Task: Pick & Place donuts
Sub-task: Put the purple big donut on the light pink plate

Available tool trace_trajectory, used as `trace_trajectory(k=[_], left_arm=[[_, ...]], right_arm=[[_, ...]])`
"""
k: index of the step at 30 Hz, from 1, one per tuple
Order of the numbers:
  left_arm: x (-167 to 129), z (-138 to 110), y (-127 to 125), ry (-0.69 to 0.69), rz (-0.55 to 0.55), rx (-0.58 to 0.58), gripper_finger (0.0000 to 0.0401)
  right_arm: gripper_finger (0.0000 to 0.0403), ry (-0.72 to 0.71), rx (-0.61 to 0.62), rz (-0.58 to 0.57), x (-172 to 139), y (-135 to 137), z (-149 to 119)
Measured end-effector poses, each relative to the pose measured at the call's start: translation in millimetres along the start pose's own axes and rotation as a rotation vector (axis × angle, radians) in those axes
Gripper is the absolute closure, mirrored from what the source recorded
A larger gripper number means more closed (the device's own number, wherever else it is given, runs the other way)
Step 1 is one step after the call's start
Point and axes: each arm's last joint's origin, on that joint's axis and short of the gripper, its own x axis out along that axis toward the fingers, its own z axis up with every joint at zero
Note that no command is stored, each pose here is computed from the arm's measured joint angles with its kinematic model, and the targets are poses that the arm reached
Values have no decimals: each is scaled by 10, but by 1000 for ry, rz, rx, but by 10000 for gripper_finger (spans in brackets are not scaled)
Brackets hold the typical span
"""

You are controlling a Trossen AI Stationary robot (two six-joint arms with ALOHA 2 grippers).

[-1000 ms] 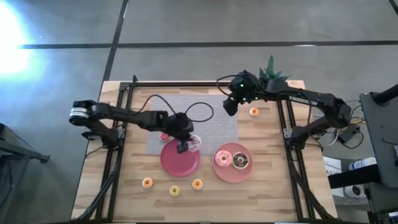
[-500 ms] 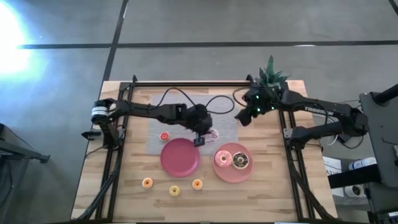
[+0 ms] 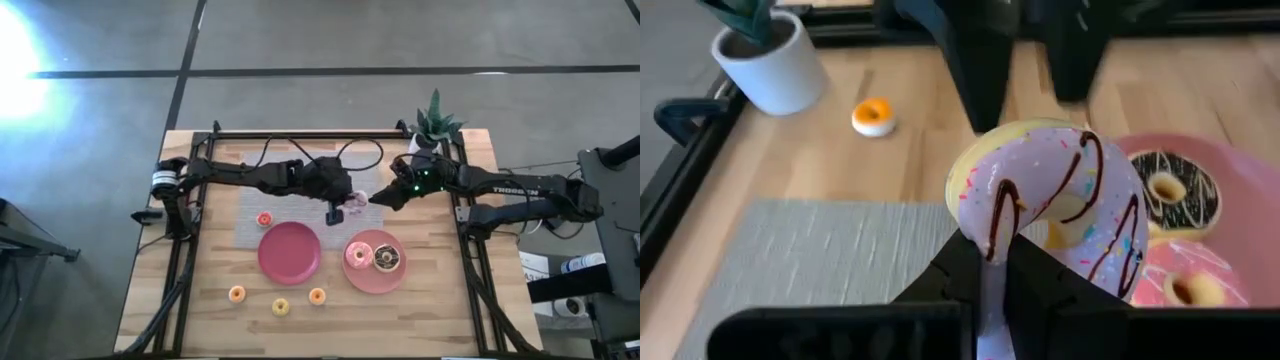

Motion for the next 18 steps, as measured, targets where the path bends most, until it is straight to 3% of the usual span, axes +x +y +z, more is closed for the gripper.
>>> trace_trajectory(k=[7, 18], left_arm=[[84, -46, 17, 6, 3, -2, 394], [129, -49, 24, -14, 2, -29, 394]], right_arm=[[179, -9, -19, 38, 104, 32, 12], [179, 27, 13, -3, 235, -48, -2]])
